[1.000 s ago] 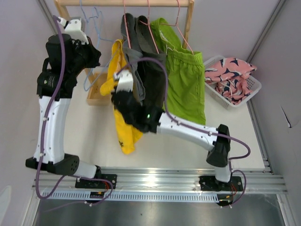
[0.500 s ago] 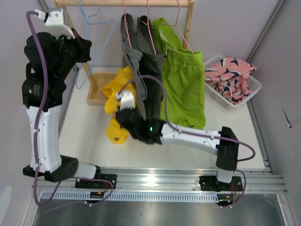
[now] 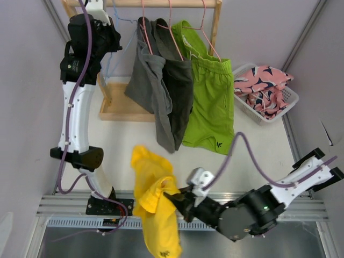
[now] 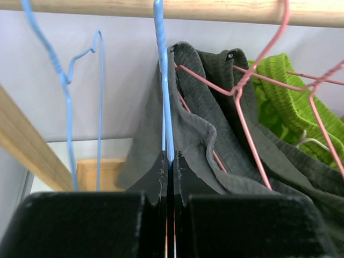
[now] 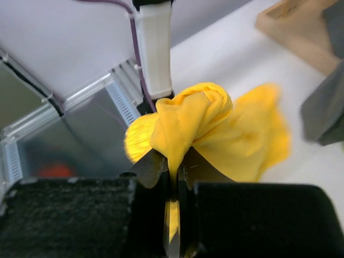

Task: Remove the shorts from the hanger

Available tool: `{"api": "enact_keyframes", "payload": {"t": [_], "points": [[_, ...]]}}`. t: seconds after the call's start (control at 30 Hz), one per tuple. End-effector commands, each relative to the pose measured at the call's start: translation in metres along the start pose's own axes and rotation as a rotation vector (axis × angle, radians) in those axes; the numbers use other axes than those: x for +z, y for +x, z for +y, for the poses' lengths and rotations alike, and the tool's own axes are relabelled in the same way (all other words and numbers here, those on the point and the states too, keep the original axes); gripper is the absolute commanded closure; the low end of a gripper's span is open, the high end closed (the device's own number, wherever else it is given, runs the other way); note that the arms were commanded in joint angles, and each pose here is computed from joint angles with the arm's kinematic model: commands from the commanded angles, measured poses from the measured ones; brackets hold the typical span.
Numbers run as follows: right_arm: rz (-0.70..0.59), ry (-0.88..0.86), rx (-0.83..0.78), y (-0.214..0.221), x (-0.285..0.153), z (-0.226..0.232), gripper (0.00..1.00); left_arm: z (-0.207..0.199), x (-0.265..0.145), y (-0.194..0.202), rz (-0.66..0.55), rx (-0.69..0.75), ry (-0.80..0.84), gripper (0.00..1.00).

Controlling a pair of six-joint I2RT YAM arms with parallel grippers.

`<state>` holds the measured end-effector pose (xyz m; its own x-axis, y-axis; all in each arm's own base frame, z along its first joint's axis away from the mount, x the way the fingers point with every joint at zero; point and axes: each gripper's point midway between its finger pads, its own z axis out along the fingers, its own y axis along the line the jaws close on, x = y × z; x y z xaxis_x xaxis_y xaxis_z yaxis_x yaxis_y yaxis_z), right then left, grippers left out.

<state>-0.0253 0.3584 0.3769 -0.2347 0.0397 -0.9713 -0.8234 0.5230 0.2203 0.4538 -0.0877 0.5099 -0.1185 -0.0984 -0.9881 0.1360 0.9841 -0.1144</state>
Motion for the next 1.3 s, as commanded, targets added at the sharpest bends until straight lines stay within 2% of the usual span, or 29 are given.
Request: {"api": "enact_keyframes", "payload": {"t": [0.0,0.07,0.1,0.13,0.17,0.23,0.4,0.43,0.5,0.57,0.63,0.67,0.77,0.8,0.83,0.87,0.93,0.97,1.0,1.03,1.07,1.13,1.17,1.2,1.23,1.27], "points": [[-0.143,0.191,-0.014,-0.064,-0.036,-0.045,1.0,-0.005,0.014,-0.025,-0.097,0.021,0.013,1.0],[-0.17,0.263,-0.079,-0.087,-0.046,-0.065,1.0,-0.004,0.033,-0.012,-0.07,0.02,0.007,1.0],[-0.207,0.28,-0.003,-0.108,-0.051,-0.073,1.0,-0.002,0.036,-0.01,-0.064,0.019,0.005,1.0],[-0.219,0.305,-0.011,-0.118,-0.054,-0.082,1.0,-0.001,0.042,-0.004,-0.052,0.013,0.002,1.0],[-0.22,0.329,-0.108,-0.132,-0.06,-0.096,1.0,0.0,0.048,0.002,-0.038,0.014,0.0,1.0],[-0.285,0.374,-0.043,-0.171,-0.067,-0.118,1.0,0.006,0.053,0.008,-0.021,0.009,-0.012,1.0],[-0.414,0.58,-0.171,-0.263,-0.078,-0.178,1.0,0.011,0.053,0.019,0.012,0.004,-0.021,1.0],[-0.501,0.649,-0.152,-0.299,-0.096,-0.202,1.0,0.012,0.053,0.021,0.018,0.002,-0.021,0.99],[-0.569,0.692,-0.204,-0.329,-0.102,-0.211,1.0,0.013,0.048,0.021,0.023,-0.004,-0.025,0.91],[-0.681,0.788,-0.169,-0.368,-0.139,-0.237,1.0,0.013,0.046,0.022,0.027,-0.004,-0.024,0.87],[-0.732,0.835,-0.233,-0.389,-0.146,-0.239,1.0,0.015,0.041,0.022,0.028,-0.005,-0.029,0.83],[-0.812,0.902,-0.213,-0.405,-0.171,-0.251,1.0,0.015,0.039,0.02,0.024,-0.005,-0.025,0.66],[-0.896,0.998,-0.349,-0.43,-0.179,-0.255,1.0,0.013,0.034,0.021,0.03,-0.01,-0.015,0.3],[-0.956,1.009,-0.378,-0.444,-0.193,-0.254,1.0,0.013,0.034,0.024,0.036,-0.014,-0.013,0.06],[-0.98,1.021,-0.391,-0.45,-0.192,-0.256,1.0,0.012,0.026,0.016,0.015,-0.018,-0.009,0.01],[-0.979,1.036,-0.431,-0.454,-0.181,-0.257,1.0,0.014,0.03,0.036,0.062,-0.02,-0.013,0.01],[-1.009,1.088,-0.502,-0.46,-0.176,-0.271,1.0,0.011,0.023,0.026,0.012,-0.029,-0.001,0.01],[-0.989,1.109,-0.519,-0.459,-0.164,-0.283,1.0,0.012,0.019,0.042,0.046,-0.033,0.002,0.0],[-0.992,1.181,-0.571,-0.465,-0.173,-0.306,1.0,0.01,0.015,0.034,0.013,-0.042,0.007,0.01],[-1.043,1.144,-0.505,-0.468,-0.171,-0.318,1.0,0.008,0.01,0.033,0.008,-0.046,0.02,0.01],[-1.004,1.154,-0.512,-0.465,-0.156,-0.342,1.0,0.004,0.005,0.04,0.022,-0.056,0.041,0.01],[-1.021,1.225,-0.526,-0.47,-0.176,-0.388,1.0,0.002,-0.001,0.038,0.017,-0.063,0.053,0.01],[-1.058,1.173,-0.438,-0.469,-0.17,-0.408,1.0,0.0,-0.005,0.039,0.018,-0.067,0.063,0.01],[-1.021,1.143,-0.428,-0.465,-0.151,-0.444,1.0,-0.001,-0.012,0.037,0.011,-0.07,0.068,0.01],[-1.031,1.18,-0.424,-0.465,-0.17,-0.468,1.0,-0.001,-0.015,0.037,0.007,-0.072,0.071,0.01],[-1.093,1.124,-0.397,-0.47,-0.169,-0.478,1.0,-0.002,-0.019,0.035,-0.003,-0.068,0.079,0.01]]}}
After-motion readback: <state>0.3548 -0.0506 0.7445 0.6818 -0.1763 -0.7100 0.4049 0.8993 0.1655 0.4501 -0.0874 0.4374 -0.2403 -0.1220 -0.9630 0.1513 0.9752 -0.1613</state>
